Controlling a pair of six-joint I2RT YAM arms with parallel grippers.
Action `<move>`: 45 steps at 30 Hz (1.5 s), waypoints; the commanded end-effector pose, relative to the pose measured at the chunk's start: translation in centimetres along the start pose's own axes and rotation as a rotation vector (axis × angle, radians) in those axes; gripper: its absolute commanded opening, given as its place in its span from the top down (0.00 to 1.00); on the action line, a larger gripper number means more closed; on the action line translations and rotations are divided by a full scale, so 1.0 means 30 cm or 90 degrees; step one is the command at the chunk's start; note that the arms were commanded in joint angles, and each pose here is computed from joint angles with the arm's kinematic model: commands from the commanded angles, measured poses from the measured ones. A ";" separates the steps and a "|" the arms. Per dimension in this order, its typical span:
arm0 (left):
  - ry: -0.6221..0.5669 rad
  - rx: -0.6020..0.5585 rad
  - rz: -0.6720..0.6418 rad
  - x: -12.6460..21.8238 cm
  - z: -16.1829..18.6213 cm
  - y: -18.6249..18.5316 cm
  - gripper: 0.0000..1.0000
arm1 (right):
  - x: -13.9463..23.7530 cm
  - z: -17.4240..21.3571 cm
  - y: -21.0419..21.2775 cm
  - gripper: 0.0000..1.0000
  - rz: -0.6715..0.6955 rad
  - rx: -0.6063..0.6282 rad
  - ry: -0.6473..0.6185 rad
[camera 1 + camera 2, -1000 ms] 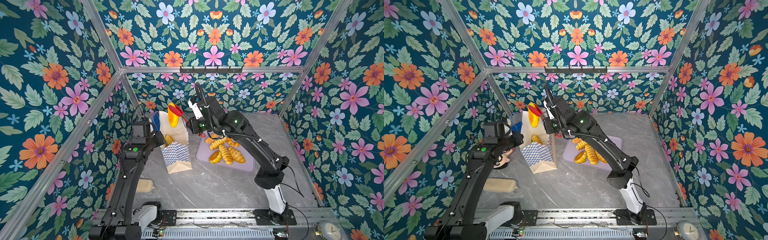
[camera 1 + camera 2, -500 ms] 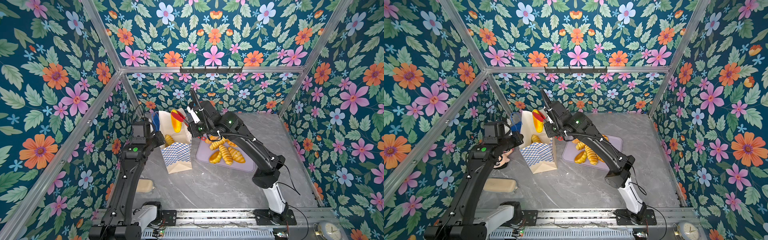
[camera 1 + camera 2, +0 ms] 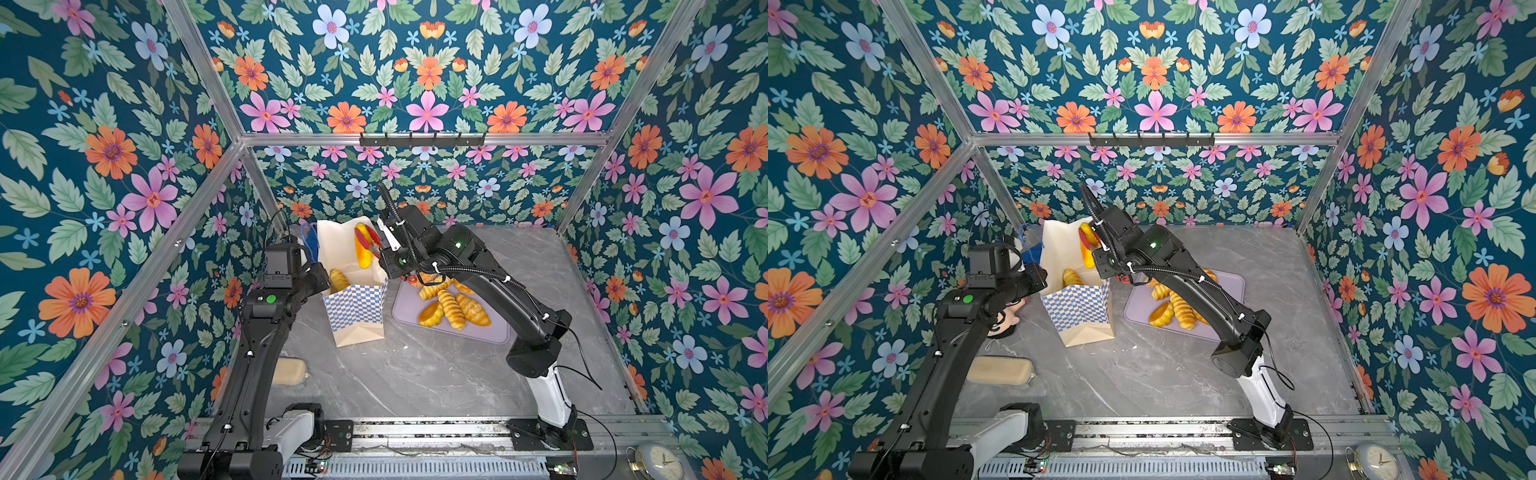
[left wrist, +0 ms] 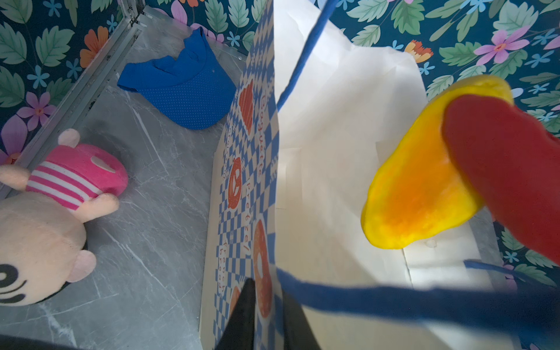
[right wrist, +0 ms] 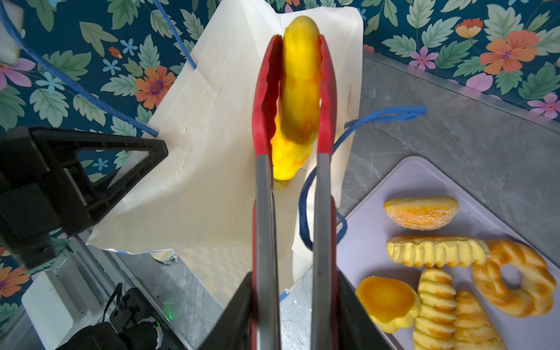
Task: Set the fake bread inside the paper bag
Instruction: 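Lower the long yellow bread into the bag's mouth with the tongs, then open the tongs and withdraw the right gripper from the bag toward the tray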
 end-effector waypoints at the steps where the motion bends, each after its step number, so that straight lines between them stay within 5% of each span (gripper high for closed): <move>1: -0.009 0.000 0.001 0.000 -0.007 -0.002 0.82 | 0.021 -0.011 0.000 0.57 -0.001 0.007 -0.013; 31: -0.011 0.000 0.002 0.000 -0.006 -0.001 0.82 | 0.234 -0.114 0.055 0.55 -0.126 -0.040 -0.128; 45: -0.015 0.000 0.004 0.002 -0.013 -0.005 0.82 | 0.405 -0.115 -0.005 0.56 -0.081 -0.044 -0.194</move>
Point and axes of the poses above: each gripper's point midway between its finger pads, its own x axis back along the fingers, its own y axis along the line the jaws close on, z = x × y, the point moved 6 cm from there along x, back along the fingers, and after that the axes turned 6 degrees about x, right-handed, at the moved point
